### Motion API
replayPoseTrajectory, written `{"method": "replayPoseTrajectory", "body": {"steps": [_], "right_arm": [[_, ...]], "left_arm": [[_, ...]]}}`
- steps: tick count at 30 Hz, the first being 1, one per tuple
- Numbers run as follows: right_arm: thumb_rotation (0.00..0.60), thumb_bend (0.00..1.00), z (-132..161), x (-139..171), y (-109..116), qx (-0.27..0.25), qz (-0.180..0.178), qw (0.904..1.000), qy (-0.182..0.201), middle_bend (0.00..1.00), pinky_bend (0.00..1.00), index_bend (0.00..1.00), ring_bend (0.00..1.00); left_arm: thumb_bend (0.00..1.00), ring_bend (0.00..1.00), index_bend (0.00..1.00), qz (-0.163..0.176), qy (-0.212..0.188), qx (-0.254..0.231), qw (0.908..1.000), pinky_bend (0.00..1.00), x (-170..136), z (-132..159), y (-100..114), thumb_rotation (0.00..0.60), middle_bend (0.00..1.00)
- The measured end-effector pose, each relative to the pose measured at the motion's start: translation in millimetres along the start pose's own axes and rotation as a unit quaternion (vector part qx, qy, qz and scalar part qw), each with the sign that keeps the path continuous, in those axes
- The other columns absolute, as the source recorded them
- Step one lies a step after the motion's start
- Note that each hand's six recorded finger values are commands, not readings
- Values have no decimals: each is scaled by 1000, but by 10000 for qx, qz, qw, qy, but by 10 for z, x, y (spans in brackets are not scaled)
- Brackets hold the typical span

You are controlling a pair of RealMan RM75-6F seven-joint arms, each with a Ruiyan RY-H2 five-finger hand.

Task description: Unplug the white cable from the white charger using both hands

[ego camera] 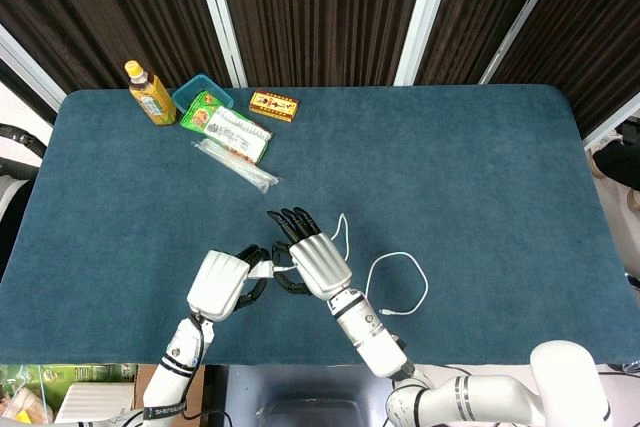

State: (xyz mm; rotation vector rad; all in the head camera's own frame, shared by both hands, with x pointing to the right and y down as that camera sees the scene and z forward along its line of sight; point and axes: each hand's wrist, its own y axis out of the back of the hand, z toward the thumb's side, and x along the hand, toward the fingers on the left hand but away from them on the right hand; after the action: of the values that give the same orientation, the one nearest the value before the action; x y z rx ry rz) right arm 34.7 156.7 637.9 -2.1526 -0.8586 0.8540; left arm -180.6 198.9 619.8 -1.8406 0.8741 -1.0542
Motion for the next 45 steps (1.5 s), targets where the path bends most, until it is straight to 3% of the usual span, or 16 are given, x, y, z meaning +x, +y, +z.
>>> {"method": "replayPoseTrajectory", "body": {"steps": [6,15,38,45], "right_arm": [[600,514,34,-4,3,-31,-23,10000,21,180,0,706,0],[600,617,34,-20,11,-33,-98,9999,-60,215,0,836,0],[600,649,-153,43,142,255,-226,9993,-150,225,0,852,0],[600,649,-515,159,264,625,-250,9968,-437,227,0,855,0]], "left_arm": [[592,1000,719,0,-12,-4,10000,1000,-4,8,3,600,779],[593,1000,719,5,-24,5,10000,1000,-8,6,16,600,779],[614,1000,724,184,29,196,9996,1000,60,-139,74,600,788],[575,1000,721,-13,197,453,9988,1000,125,-420,-71,600,772]]}}
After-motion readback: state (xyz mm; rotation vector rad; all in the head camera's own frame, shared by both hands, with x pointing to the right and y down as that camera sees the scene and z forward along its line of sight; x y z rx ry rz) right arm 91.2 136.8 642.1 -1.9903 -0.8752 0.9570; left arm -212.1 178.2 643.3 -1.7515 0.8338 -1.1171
